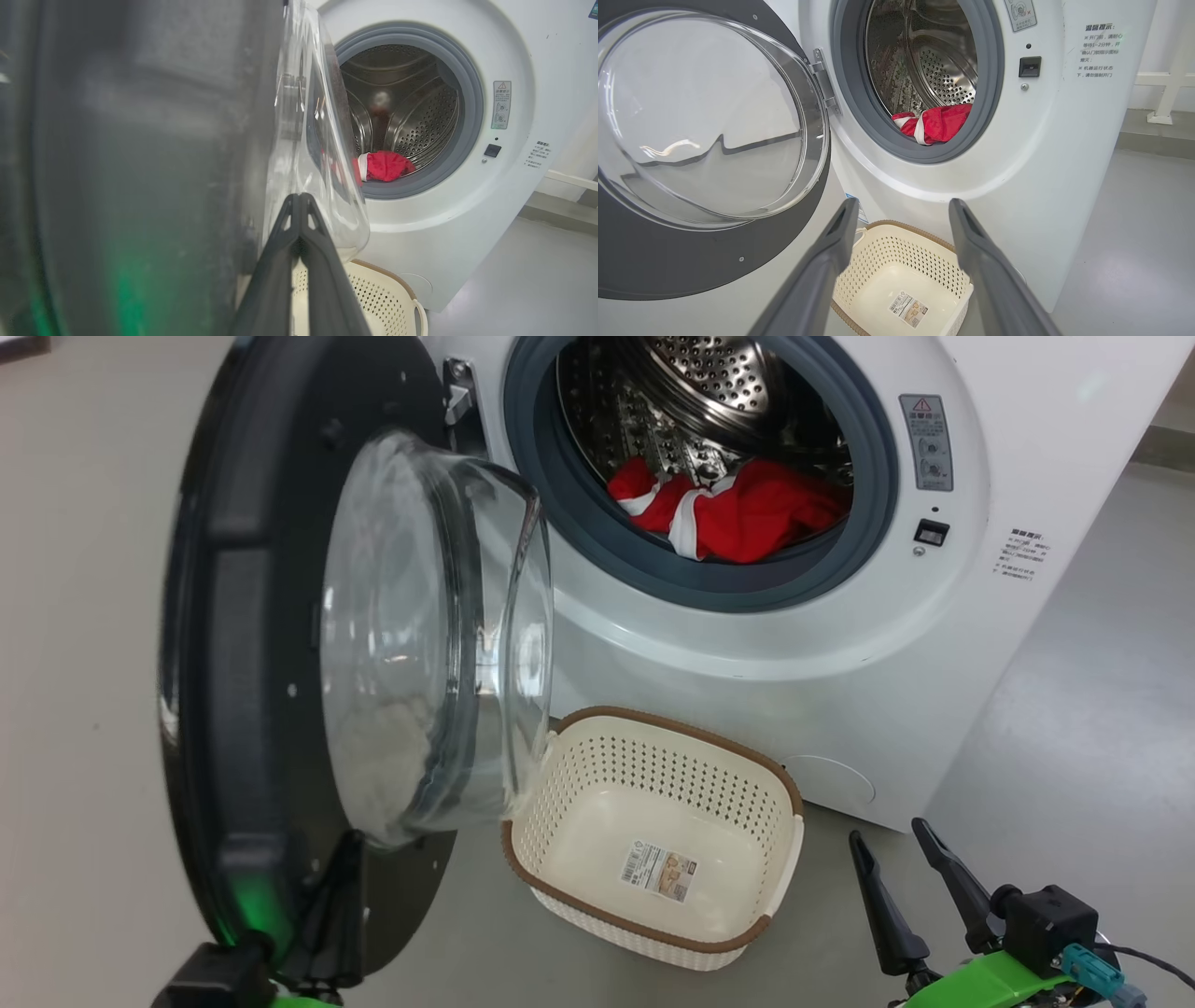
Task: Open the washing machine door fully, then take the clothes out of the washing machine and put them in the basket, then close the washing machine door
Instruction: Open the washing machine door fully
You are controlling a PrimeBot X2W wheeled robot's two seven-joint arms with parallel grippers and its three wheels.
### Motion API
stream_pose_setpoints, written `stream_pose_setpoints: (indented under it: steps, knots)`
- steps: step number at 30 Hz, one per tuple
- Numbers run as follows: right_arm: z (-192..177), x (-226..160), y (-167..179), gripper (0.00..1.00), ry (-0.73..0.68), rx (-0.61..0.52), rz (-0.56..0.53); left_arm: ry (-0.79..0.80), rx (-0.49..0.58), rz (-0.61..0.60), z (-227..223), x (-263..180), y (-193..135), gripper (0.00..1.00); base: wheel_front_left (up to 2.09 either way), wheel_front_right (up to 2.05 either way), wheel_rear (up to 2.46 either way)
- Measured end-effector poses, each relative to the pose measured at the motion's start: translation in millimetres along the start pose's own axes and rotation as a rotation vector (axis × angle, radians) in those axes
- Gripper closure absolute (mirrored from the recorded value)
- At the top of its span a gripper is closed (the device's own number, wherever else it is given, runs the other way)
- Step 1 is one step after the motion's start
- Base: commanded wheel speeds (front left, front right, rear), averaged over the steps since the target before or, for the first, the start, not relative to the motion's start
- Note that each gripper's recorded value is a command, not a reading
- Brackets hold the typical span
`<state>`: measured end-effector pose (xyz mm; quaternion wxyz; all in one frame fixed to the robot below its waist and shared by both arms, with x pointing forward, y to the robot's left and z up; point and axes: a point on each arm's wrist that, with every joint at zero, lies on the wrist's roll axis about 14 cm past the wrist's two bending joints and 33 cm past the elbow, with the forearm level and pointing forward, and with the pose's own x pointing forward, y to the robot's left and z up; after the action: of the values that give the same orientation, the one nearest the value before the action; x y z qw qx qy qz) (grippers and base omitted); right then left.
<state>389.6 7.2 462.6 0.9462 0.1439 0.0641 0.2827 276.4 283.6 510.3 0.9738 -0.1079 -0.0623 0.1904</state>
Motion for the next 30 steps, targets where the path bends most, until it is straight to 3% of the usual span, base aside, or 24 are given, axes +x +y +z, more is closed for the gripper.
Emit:
stream_pose_setpoints:
  steps: [24,30]
  knots:
    - [-6,17,-23,0.00,0.017,-0.010,-0.007,-0.050,0.156,0.363,35,19,130,1.00,0.00,0.00,0.00]
    - [-8,18,-26,0.00,0.018,-0.007,-0.011,-0.046,0.181,0.407,40,24,152,1.00,0.00,0.00,0.00]
